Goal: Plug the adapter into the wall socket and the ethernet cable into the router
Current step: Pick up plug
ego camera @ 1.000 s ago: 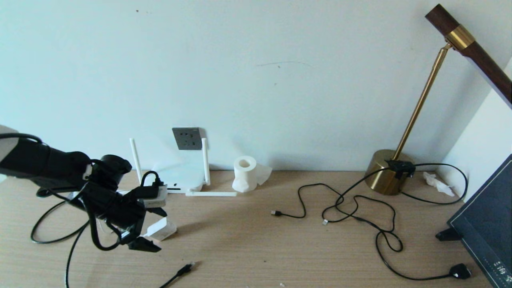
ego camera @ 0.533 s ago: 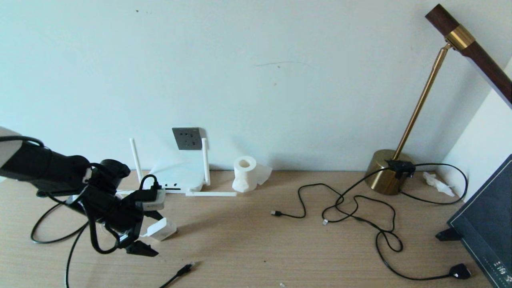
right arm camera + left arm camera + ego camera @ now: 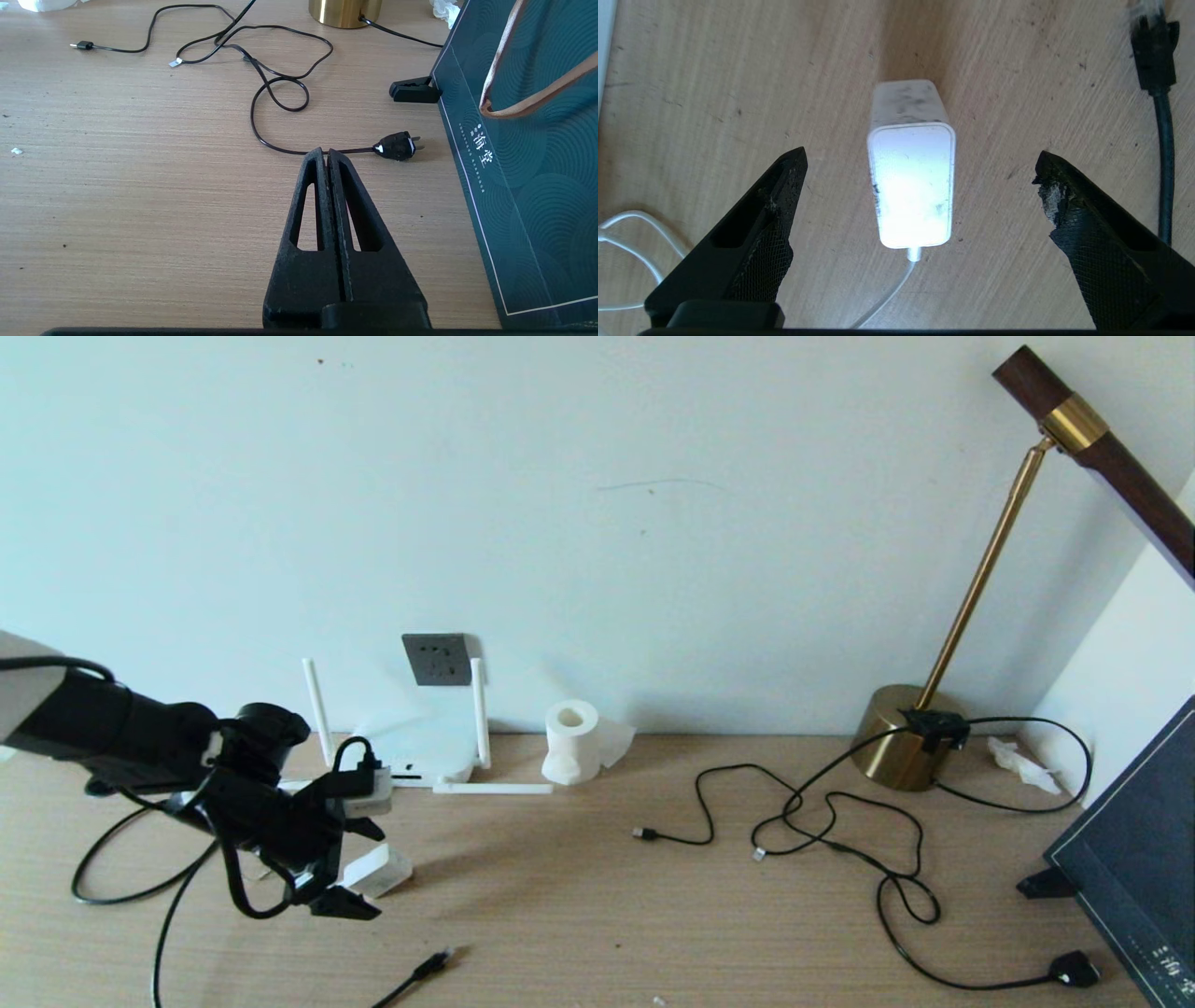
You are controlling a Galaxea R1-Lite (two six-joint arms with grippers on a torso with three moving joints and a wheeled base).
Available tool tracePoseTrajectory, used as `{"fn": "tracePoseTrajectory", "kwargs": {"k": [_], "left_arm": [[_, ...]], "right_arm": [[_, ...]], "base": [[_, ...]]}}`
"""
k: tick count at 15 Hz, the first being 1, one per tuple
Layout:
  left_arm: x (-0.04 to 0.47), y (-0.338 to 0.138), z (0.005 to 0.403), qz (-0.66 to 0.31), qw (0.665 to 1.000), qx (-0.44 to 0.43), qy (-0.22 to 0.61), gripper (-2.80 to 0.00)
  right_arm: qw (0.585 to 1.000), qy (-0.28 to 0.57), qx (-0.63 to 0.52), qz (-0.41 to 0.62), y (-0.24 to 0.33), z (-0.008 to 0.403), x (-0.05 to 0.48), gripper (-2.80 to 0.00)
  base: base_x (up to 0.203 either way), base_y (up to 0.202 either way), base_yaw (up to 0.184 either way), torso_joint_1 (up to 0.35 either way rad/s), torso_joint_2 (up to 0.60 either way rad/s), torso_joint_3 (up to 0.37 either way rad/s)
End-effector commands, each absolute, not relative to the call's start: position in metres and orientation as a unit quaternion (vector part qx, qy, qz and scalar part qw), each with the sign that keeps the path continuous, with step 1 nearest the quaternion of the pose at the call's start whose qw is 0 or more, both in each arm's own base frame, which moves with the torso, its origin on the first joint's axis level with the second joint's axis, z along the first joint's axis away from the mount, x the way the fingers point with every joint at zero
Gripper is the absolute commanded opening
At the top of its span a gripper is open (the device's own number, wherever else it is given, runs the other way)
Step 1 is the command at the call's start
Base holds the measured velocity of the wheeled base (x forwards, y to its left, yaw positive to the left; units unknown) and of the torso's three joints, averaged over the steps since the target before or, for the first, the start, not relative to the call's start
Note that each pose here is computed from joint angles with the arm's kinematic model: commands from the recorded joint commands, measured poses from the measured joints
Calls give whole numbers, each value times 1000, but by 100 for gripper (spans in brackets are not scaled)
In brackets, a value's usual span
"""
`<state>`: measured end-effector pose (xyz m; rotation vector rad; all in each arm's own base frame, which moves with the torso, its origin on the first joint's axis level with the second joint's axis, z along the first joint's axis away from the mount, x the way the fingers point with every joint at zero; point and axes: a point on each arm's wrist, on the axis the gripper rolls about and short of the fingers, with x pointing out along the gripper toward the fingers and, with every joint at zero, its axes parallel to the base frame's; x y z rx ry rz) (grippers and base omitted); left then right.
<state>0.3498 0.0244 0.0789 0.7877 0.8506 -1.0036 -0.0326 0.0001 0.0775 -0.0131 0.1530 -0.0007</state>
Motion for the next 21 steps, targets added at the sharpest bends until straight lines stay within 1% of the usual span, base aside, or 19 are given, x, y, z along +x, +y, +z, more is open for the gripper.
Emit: {"fn": "tracePoseTrajectory", "kwargs": {"k": [1,4,21], "left_arm": [[350,21,78,-454,720,361,382,0],[355,16,75,-436,731,376,366,0],[354,17,75,-427,731,381,372,0]], "right_arm": [[997,77,-7,0,0,77,-33,-280],[997,77,-6,0,0,77,-33,-280],[997,77,-7,0,0,77,-33,-280]], "base": [[0,0,0,0,0,0],[0,0,0,0,0,0],[0,0,0,0,0,0]]}}
